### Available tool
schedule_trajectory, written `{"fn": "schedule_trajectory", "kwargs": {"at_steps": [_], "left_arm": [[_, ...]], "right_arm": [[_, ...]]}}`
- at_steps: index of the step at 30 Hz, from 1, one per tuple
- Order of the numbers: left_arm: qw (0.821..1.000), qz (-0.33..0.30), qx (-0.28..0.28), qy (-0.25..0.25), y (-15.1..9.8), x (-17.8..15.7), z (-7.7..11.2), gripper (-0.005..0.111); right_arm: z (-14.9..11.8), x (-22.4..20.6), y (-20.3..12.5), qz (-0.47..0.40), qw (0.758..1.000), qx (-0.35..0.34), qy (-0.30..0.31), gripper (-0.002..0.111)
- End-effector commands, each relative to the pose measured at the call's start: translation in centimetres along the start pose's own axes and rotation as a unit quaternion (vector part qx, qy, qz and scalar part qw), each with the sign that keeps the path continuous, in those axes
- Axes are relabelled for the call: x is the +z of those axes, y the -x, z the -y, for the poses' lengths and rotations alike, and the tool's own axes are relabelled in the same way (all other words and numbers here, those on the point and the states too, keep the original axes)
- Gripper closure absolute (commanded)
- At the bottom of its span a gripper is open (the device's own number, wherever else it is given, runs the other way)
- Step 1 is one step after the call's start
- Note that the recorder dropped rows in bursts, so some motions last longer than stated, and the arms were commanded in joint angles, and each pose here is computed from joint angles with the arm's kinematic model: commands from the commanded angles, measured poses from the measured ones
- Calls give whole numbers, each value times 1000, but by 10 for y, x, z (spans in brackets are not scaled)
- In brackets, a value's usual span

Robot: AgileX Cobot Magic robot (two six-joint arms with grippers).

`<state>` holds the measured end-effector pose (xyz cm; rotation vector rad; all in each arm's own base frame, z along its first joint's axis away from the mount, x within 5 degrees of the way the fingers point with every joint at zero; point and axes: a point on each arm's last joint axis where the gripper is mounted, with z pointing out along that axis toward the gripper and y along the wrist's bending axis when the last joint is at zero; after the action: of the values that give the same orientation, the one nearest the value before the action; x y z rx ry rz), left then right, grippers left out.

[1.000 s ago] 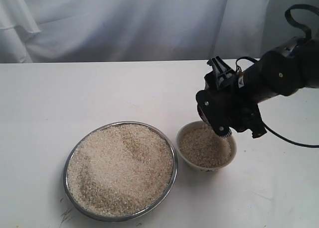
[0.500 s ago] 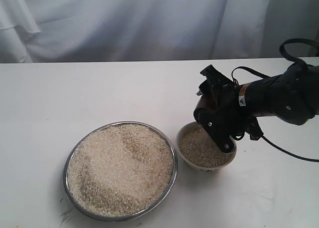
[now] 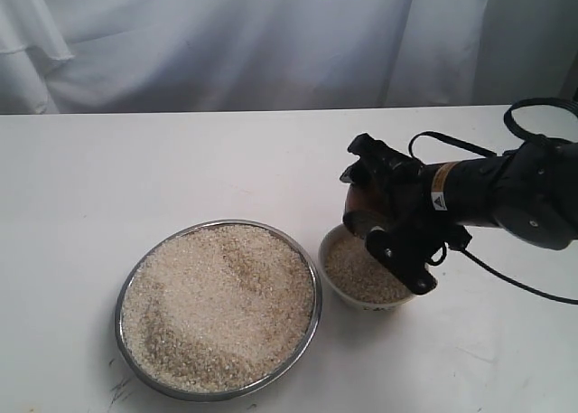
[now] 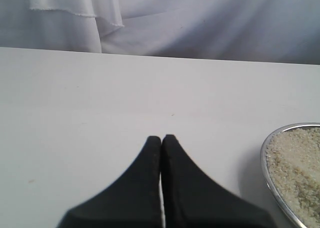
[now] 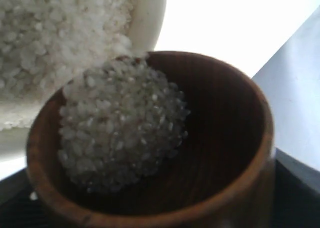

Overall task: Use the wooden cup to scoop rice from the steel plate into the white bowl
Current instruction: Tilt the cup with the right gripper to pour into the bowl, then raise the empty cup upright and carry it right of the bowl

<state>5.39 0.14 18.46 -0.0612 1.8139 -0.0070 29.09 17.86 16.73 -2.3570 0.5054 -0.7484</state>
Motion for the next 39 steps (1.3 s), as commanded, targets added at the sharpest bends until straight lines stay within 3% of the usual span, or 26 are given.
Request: {"fn": "schedule_trajectory", "kwargs": {"at_steps": [1, 10, 13, 21, 26, 33, 39], "left_arm": [[1000, 6, 1, -1, 0, 0, 0, 107], [1000, 6, 1, -1, 0, 0, 0, 107], [1000, 6, 1, -1, 0, 0, 0, 107], [1000, 6, 1, -1, 0, 0, 0, 107], [1000, 6, 1, -1, 0, 0, 0, 107], [1000, 6, 1, -1, 0, 0, 0, 107], [1000, 6, 1, -1, 0, 0, 0, 107]], "right_arm": [[5, -4, -3, -7, 999, -31, -25, 108], [9, -4, -5, -17, 992, -110, -54, 108], [8, -9, -4, -27, 987, -128, -93, 108], [-5, -14, -5, -52, 982, -150, -100, 108], [-4, -17, -4, -67, 976, -155, -140, 108], [-2, -18, -4, -68, 974, -160, -146, 108], [6, -25, 0, -84, 957, -172, -218, 108]]}}
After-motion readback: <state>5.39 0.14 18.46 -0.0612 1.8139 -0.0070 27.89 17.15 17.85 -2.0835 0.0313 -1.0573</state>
